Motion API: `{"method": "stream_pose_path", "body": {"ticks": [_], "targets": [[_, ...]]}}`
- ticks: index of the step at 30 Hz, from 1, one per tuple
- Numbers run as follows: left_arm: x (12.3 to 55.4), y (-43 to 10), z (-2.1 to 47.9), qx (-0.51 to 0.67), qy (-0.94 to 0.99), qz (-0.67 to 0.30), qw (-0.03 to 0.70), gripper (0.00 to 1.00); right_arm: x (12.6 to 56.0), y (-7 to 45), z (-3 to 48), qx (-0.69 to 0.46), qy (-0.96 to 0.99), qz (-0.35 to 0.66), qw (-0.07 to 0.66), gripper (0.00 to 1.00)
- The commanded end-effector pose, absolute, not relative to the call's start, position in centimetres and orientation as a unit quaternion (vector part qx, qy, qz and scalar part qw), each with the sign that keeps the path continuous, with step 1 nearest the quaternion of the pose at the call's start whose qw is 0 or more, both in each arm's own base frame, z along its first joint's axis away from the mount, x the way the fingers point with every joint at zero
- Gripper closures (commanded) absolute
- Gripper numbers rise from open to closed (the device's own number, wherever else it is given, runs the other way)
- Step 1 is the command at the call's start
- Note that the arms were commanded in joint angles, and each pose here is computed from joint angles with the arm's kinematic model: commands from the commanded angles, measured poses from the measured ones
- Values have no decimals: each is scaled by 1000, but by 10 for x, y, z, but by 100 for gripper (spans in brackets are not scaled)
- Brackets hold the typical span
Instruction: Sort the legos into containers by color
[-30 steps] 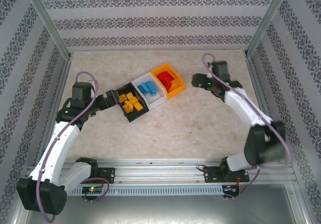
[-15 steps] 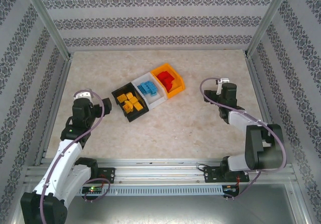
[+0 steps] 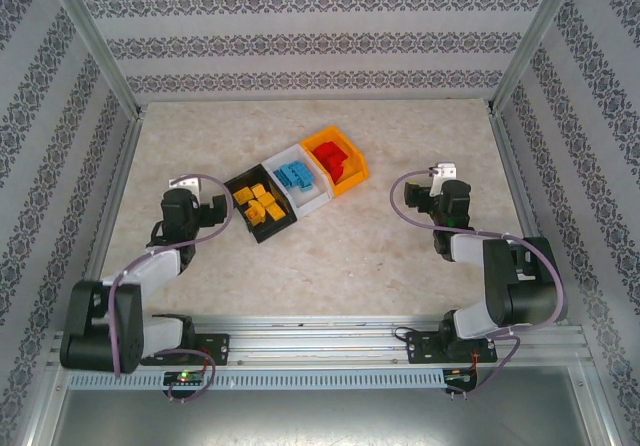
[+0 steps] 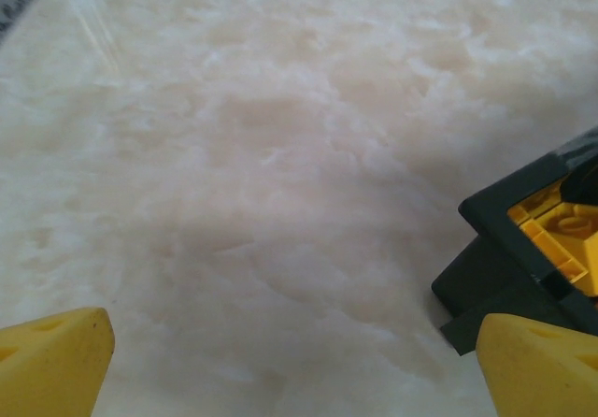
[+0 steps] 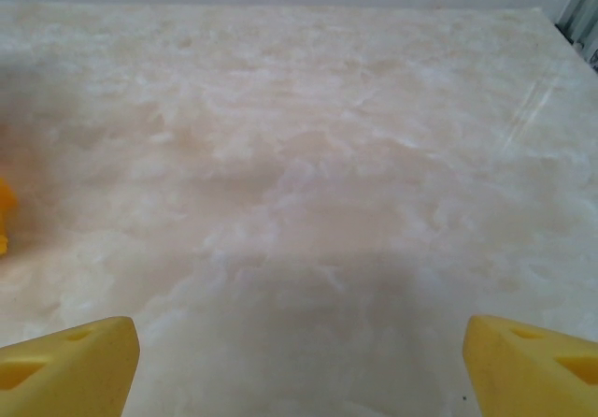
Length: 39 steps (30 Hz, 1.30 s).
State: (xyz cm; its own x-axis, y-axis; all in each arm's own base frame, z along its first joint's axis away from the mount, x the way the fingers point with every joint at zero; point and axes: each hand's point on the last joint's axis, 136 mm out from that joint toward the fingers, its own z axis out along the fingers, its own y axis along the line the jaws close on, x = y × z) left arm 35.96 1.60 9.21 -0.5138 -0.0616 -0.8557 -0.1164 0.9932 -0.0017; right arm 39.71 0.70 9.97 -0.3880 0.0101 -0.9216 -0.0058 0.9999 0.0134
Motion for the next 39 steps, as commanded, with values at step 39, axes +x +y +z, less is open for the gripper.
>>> {"method": "stream_pose_path", "body": {"ticks": [39], "targets": [[401,9,86,-12,822,10,570,0,398,5,105,2,812,15,583,2]]}}
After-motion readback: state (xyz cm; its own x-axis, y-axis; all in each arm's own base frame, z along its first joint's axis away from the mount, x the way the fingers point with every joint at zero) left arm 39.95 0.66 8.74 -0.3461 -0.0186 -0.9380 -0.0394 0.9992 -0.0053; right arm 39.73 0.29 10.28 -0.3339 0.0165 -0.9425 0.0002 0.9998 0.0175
